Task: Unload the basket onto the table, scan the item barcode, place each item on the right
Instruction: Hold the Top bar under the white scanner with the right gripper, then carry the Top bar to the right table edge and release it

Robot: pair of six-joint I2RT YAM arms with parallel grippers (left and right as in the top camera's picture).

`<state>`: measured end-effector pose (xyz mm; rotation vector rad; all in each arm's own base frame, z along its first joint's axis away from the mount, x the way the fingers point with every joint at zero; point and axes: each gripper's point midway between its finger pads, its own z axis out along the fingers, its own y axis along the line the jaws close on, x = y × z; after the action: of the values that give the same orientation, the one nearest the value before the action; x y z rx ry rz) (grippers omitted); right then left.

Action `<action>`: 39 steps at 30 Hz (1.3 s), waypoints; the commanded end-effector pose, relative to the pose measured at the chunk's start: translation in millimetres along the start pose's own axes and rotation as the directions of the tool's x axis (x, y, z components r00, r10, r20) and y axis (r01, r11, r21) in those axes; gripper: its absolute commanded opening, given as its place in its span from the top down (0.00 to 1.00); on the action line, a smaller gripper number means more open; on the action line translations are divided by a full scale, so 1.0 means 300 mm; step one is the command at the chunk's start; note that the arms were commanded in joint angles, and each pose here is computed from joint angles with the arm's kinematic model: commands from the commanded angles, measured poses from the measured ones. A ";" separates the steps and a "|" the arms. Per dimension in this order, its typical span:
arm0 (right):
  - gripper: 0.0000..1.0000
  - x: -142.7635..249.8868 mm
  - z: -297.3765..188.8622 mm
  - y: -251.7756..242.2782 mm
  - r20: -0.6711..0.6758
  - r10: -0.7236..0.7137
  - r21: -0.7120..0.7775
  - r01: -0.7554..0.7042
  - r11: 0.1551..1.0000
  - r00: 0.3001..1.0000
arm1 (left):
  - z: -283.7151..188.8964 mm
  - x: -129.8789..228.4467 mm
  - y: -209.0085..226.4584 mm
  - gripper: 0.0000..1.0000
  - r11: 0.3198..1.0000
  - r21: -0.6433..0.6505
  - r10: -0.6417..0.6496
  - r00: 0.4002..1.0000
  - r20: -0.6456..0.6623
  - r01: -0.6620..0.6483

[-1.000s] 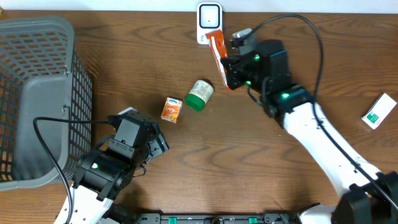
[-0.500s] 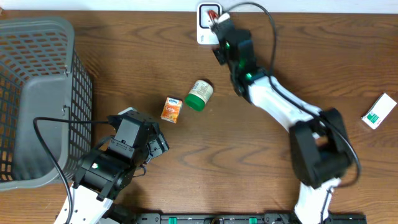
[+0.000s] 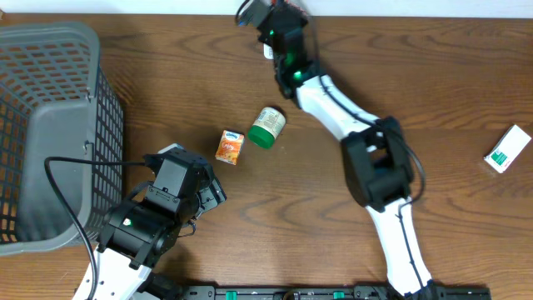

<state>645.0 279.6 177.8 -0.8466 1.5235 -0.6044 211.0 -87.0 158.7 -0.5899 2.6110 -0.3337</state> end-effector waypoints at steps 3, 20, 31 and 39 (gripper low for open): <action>0.99 -0.015 0.014 0.071 -0.004 -0.142 0.014 0.142 0.990 0.990 | -0.001 -0.003 0.008 0.23 1.000 -0.011 0.008 1.000 0.010 -0.008; 0.99 0.001 0.010 -0.032 -0.069 -0.220 0.097 0.226 0.969 0.973 | -0.001 -0.003 0.008 0.23 1.000 -0.011 0.008 1.000 0.010 -0.008; 0.99 -0.079 -0.328 -0.429 -0.258 0.002 -0.032 -0.011 0.999 0.966 | -0.001 -0.003 0.008 0.23 1.000 -0.011 0.009 1.000 0.010 -0.009; 0.99 0.266 -0.601 -0.662 -0.558 0.456 0.042 -0.525 0.850 0.693 | -0.001 -0.003 0.008 0.23 1.000 -0.011 0.008 1.000 0.010 -0.008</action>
<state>502.2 111.1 344.7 -0.6023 2.0582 -0.5801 210.7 -86.9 158.1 -0.5906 2.6128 -0.3327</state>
